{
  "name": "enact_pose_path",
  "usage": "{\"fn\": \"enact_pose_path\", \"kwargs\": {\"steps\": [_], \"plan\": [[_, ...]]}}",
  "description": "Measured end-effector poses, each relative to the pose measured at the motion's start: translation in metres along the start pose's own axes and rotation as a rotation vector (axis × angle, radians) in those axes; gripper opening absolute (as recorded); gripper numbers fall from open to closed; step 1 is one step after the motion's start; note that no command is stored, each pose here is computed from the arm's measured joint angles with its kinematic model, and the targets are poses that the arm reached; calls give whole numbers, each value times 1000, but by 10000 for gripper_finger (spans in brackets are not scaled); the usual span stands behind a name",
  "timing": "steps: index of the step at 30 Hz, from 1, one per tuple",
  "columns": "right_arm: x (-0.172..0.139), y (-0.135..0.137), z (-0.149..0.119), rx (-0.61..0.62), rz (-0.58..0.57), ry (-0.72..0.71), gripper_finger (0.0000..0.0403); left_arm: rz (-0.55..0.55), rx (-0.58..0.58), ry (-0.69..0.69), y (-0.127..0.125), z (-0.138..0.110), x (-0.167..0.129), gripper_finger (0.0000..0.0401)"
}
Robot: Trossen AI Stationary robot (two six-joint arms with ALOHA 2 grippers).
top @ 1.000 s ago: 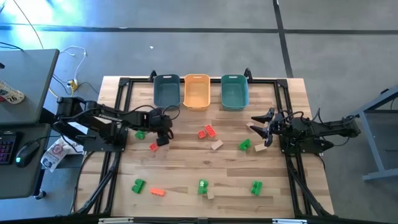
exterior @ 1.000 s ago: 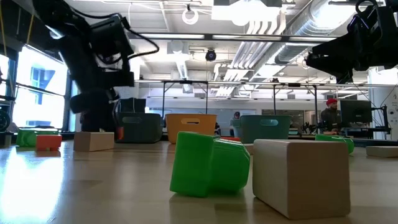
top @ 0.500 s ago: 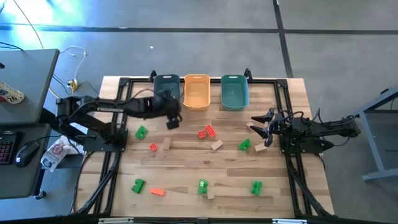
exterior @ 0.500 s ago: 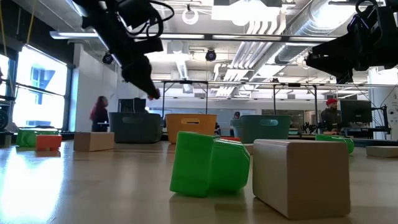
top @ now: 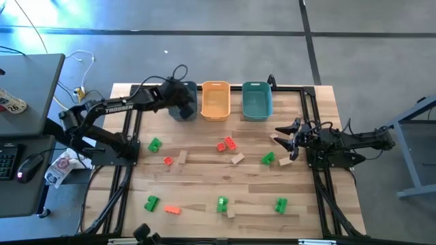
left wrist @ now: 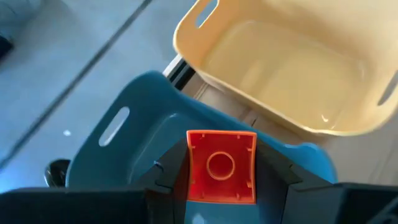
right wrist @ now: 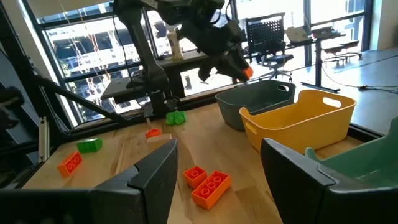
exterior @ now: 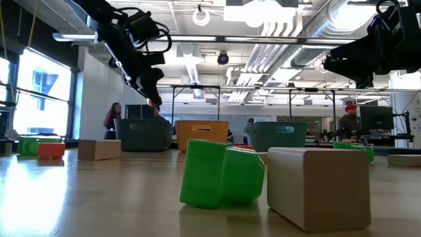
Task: Sort & place blocks by color
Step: Put the orange game piece into the blue bin
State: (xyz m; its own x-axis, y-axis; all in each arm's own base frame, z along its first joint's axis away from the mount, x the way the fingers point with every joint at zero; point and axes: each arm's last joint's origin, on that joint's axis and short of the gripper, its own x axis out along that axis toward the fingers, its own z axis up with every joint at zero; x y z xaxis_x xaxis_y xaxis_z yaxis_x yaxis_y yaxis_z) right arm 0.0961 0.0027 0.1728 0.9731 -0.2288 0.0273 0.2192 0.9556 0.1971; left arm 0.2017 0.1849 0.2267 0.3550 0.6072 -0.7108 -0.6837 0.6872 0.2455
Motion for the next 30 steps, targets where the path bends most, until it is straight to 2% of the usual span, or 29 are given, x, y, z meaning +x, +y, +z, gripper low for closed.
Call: {"fn": "enact_pose_path", "kwargs": {"steps": [5, 10, 19, 25, 30], "plan": [[0, 1, 3, 139, 8, -33, 216, -51, -104, 23, 20, -5, 7, 105], [0, 1, 9, 260, 25, -84, 216, -63, -133, 76, 28, -12, 22, 106], [-2, 2, 19, 311, 36, -183, 216, -91, -132, 160, 25, -22, 46, 110], [-2, 2, 18, 315, 37, -180, 216, -94, -131, 178, 24, -24, 51, 144], [-2, 0, 19, 309, -39, -202, 216, -91, -131, 172, 25, -23, 49, 172]]}}
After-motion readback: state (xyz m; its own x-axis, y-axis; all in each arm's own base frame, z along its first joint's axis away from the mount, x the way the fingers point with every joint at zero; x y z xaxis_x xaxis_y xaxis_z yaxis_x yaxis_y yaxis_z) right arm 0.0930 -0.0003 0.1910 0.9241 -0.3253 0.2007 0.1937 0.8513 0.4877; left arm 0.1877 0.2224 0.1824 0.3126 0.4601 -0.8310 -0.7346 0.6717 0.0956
